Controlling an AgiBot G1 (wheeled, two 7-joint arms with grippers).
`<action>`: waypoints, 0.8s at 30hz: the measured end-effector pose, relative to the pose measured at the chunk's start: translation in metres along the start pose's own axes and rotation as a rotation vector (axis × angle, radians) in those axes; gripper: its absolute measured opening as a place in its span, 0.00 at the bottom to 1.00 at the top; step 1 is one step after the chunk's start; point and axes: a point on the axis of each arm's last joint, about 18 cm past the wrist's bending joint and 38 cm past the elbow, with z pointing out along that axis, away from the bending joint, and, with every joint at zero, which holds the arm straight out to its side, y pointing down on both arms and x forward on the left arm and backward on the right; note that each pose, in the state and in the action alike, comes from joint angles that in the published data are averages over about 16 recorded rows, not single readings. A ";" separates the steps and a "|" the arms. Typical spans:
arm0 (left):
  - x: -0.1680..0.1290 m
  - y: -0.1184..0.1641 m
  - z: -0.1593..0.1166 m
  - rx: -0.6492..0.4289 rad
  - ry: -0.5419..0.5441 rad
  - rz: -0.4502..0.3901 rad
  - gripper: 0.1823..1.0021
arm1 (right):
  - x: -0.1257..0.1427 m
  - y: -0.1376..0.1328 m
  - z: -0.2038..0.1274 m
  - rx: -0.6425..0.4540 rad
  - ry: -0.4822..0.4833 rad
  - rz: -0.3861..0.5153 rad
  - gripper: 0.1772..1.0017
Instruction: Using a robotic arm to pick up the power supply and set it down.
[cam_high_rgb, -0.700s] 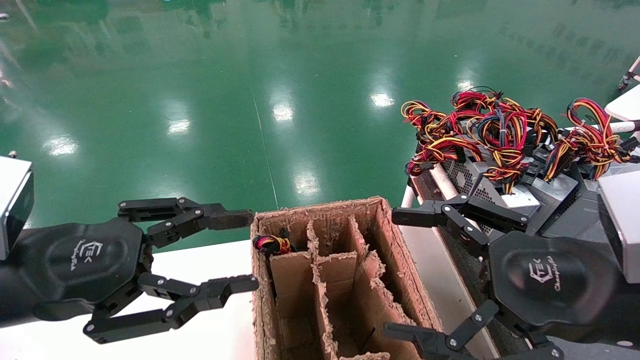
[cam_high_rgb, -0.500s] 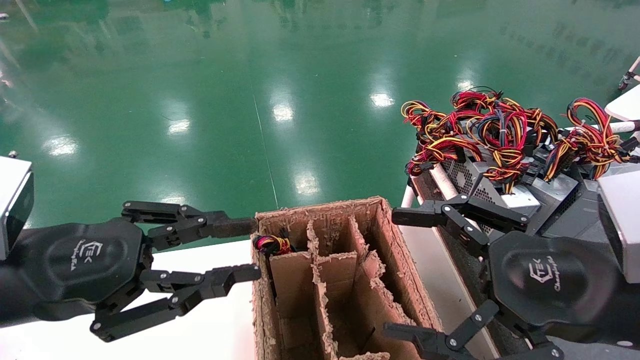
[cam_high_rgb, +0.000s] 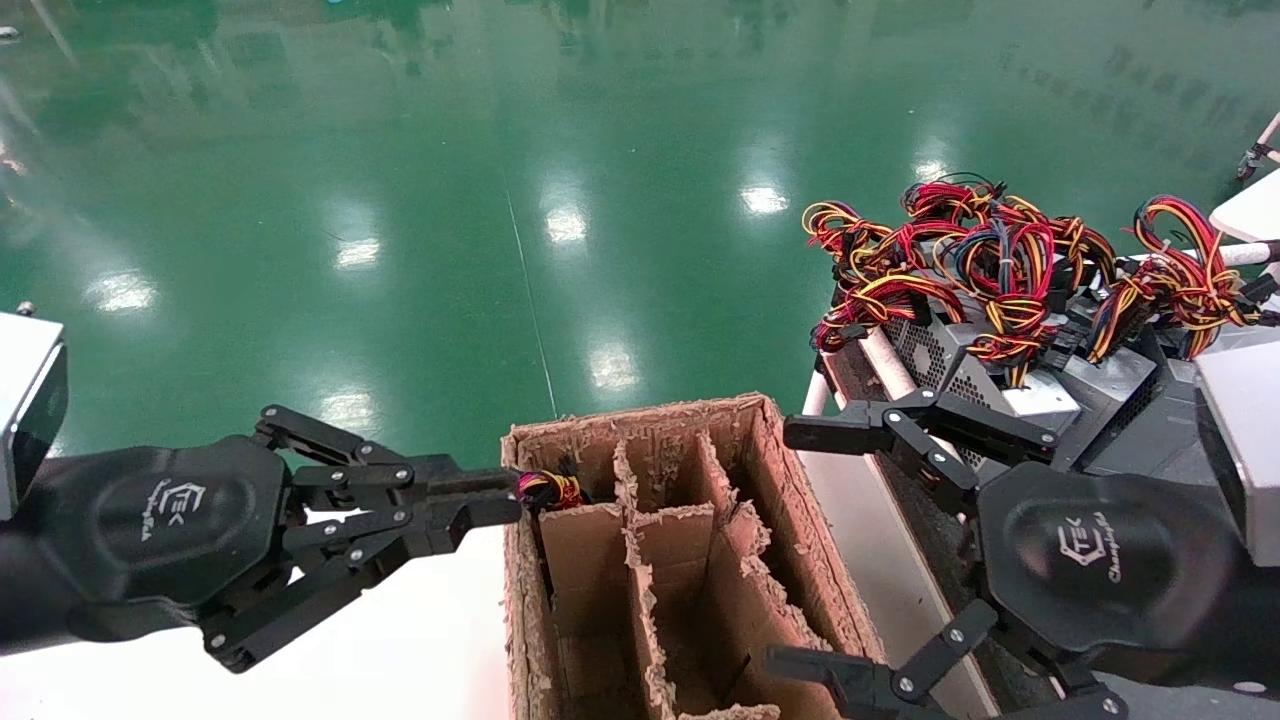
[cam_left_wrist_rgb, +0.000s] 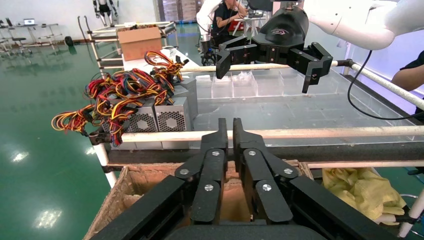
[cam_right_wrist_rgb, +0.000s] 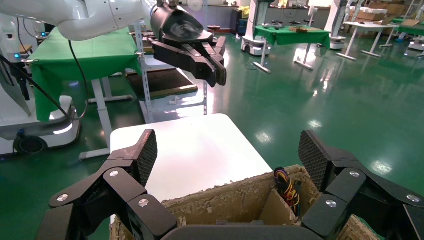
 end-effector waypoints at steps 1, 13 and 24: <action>0.000 0.000 0.000 0.000 0.000 0.000 0.11 | 0.001 0.000 0.000 -0.001 0.003 0.000 1.00; 0.000 0.000 0.000 0.000 0.000 0.000 0.02 | 0.023 0.011 0.008 -0.037 0.083 0.011 1.00; 0.000 0.000 0.000 0.000 0.000 0.000 0.05 | 0.056 0.030 0.025 -0.101 0.181 0.050 1.00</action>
